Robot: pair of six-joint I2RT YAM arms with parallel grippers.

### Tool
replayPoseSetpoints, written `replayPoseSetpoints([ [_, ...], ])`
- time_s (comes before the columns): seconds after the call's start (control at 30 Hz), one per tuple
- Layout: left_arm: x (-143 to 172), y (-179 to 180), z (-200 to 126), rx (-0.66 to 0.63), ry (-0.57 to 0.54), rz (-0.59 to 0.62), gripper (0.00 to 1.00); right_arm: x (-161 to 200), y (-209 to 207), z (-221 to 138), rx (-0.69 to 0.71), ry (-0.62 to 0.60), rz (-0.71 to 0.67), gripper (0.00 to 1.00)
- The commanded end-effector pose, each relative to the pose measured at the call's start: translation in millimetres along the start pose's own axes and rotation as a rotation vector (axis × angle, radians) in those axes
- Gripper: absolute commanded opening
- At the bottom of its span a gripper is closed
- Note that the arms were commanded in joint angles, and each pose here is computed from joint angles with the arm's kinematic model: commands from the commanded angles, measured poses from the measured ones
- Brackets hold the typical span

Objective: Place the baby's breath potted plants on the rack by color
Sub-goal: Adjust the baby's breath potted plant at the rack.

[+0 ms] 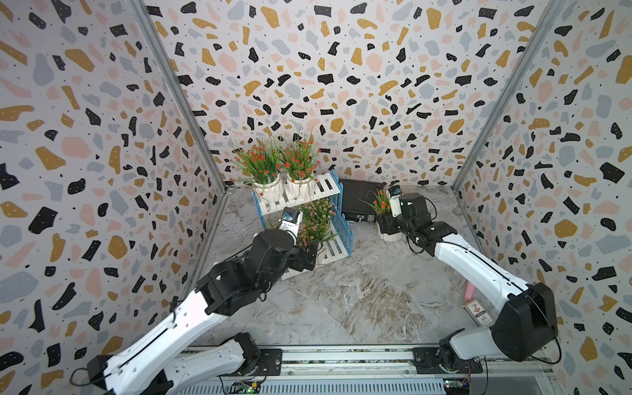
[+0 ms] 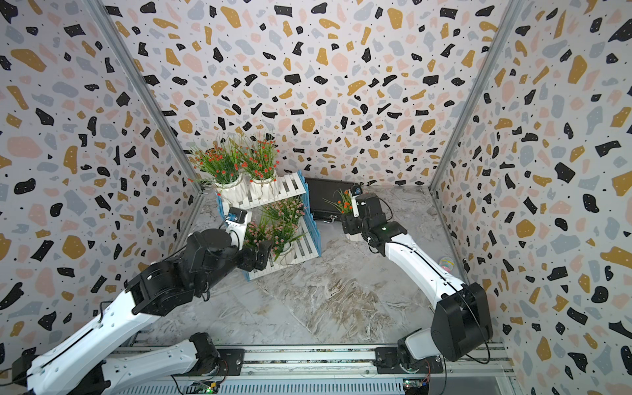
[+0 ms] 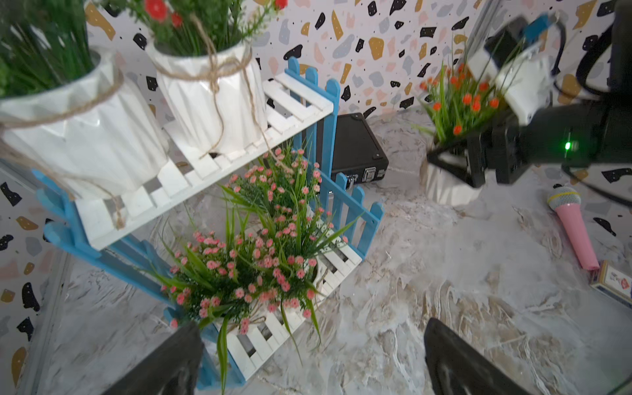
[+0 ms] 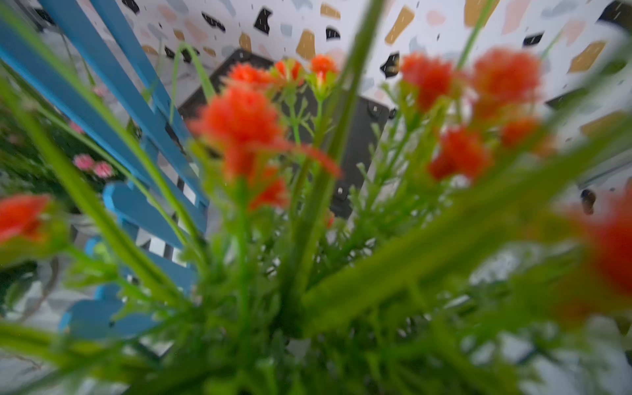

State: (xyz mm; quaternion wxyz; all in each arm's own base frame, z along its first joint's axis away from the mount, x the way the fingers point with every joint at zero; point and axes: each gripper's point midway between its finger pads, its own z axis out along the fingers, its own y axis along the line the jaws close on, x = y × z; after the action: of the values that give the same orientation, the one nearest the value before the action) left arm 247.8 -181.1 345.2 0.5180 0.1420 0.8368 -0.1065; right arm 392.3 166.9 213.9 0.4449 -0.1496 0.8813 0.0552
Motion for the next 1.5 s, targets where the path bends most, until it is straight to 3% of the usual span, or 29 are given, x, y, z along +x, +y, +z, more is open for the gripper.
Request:
replayPoseSetpoints([
  [0.0,-38.8,4.6,15.1,-0.078,-0.081,-0.042,0.99,-26.4,0.5,-19.5,-0.034,-0.135,0.071,0.79],
  [0.27,-60.3,16.3,58.3,-0.177,-0.050,-0.146,0.99,9.1,1.7,-8.6,-0.071,-0.075,0.095,0.79],
  [0.67,-76.5,30.3,96.8,-0.246,-0.094,-0.224,0.99,16.4,5.6,-2.9,-0.130,-0.068,0.111,0.79],
  [1.47,-112.3,51.9,118.3,-0.351,-0.120,-0.193,0.99,20.1,7.5,1.0,-0.149,-0.061,0.105,0.81],
])
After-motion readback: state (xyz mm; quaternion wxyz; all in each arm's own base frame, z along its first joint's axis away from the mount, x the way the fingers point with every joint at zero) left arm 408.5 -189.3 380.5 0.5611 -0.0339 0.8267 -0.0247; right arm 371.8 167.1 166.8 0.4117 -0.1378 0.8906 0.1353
